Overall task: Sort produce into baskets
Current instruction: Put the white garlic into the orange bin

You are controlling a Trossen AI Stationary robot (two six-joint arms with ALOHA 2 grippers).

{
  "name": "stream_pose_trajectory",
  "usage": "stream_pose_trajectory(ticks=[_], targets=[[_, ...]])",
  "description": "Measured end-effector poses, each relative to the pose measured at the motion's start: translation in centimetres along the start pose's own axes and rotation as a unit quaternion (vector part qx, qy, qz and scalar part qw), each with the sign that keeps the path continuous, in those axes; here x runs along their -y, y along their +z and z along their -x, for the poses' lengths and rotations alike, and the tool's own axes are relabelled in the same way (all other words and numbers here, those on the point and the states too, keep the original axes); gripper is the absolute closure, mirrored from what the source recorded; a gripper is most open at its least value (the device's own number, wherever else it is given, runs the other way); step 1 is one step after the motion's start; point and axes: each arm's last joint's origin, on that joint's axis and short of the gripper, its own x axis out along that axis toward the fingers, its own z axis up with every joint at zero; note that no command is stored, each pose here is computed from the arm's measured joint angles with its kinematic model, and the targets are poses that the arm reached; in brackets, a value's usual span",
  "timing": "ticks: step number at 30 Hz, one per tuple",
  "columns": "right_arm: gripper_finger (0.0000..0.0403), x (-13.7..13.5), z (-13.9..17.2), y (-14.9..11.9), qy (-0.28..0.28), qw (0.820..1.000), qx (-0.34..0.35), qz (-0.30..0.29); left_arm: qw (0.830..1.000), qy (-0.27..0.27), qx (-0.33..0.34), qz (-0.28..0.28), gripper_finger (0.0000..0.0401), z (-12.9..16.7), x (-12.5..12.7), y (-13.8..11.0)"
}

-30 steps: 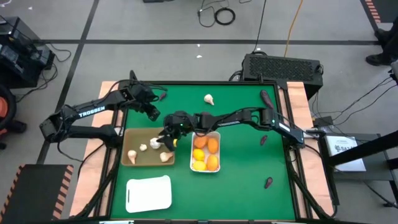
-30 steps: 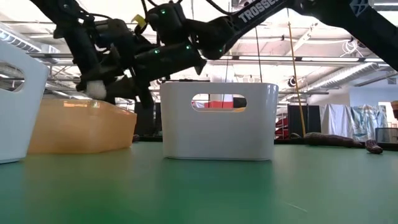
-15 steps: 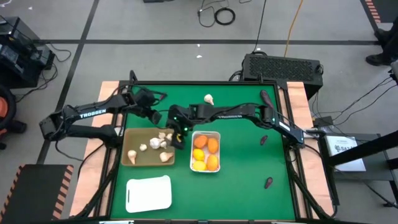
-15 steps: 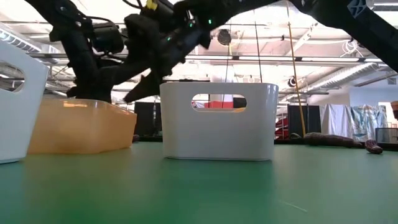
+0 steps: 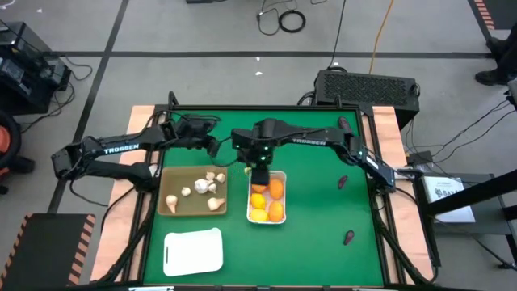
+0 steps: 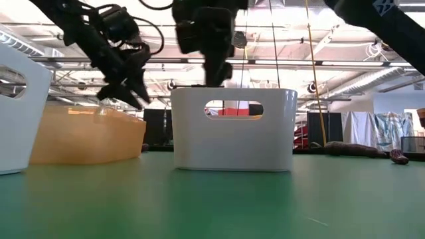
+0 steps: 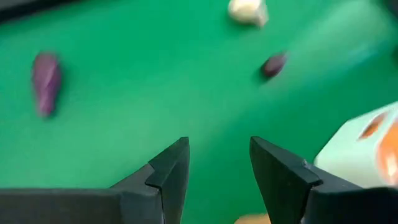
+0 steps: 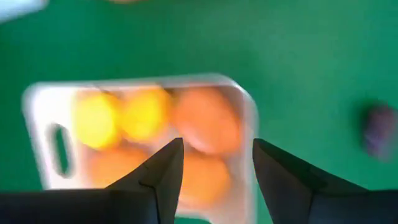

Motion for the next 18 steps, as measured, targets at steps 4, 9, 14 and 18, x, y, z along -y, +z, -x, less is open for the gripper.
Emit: stream_pose_trajectory(ticks=[4,9,14,18], targets=[[0.0231,-0.4,2.8,-2.0,-0.076,0.997,-0.033,-0.001,0.998,-0.042,0.027,0.034,0.0225,-1.0,0.7,0.8],[0.0242,-1.3,7.5,-3.9,-0.13,0.992,0.005,0.002,0.994,-0.096,-0.015,0.043,0.0225,-3.9,1.4,1.1],[0.0248,-2.2,12.5,-6.3,-0.172,0.983,0.069,-0.009,0.992,-0.107,-0.058,0.02,0.0225,-7.0,2.9,2.8],[0.0248,-3.0,16.5,-8.8,-0.199,0.972,0.125,-0.023,0.99,-0.128,-0.052,-0.014,0.0225,-8.5,4.8,6.1]])
